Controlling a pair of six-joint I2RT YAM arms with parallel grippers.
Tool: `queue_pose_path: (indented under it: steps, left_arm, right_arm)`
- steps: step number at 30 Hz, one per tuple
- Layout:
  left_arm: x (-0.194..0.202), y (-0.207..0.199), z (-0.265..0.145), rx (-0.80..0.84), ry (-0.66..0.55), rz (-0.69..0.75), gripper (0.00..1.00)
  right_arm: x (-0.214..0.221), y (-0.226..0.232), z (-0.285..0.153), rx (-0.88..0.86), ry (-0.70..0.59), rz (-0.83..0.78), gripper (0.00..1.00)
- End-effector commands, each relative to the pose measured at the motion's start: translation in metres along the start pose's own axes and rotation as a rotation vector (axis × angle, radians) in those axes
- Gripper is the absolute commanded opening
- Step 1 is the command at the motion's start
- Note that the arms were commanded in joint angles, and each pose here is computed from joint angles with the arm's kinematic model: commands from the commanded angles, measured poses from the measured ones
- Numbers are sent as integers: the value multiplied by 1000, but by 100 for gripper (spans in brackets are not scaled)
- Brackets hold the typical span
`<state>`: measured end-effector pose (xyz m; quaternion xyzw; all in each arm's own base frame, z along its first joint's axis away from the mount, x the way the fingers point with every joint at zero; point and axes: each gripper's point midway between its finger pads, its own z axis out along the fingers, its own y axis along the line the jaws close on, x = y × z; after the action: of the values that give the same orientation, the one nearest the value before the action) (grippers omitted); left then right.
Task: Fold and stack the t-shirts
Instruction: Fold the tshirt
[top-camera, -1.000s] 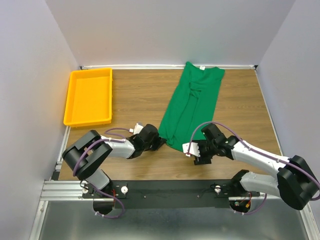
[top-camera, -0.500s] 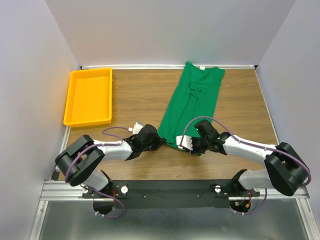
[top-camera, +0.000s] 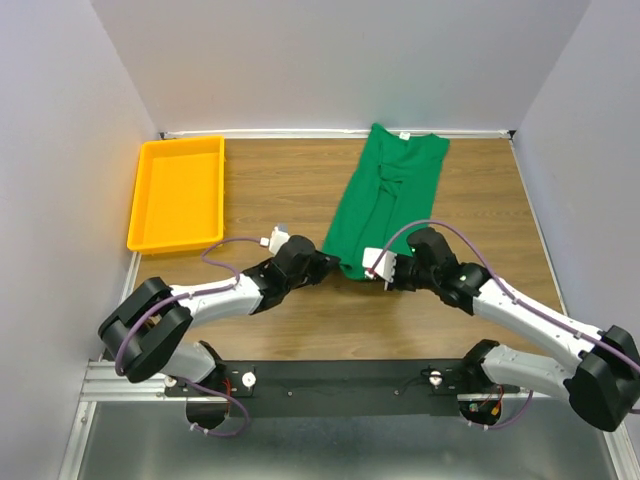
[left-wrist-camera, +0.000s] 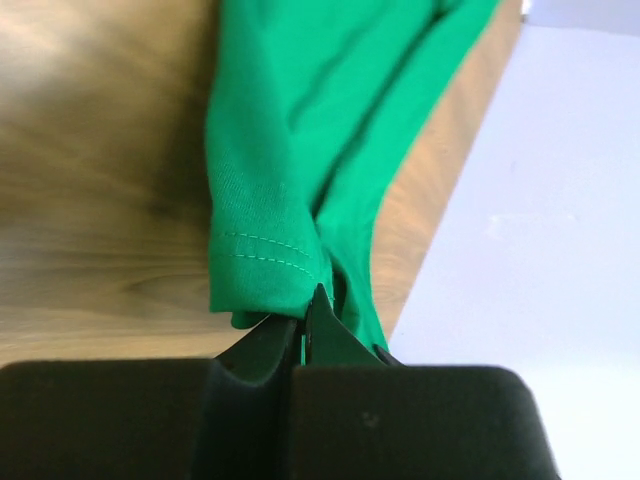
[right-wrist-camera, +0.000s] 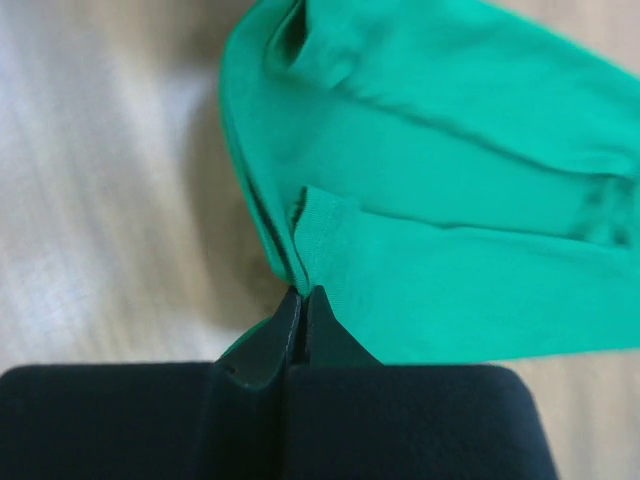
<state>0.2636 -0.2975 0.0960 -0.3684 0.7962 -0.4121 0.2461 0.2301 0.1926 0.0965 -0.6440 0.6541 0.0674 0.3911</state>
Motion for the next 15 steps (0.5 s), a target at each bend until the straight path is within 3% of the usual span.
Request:
queue_pose_path:
  steps: [1,9,15]
  left_arm:
    - [-13,-39,4,64,-75,60,0]
    - [-31,-90,29,94,-97,132,0]
    - [-44,-112,84,59,-75,231,0]
  right_arm:
    - [-1,-30,-14,118,55,39,0]
    - [15,-85,-23,231,115,124,1]
    - [41,-140,-32,318,139,208,1]
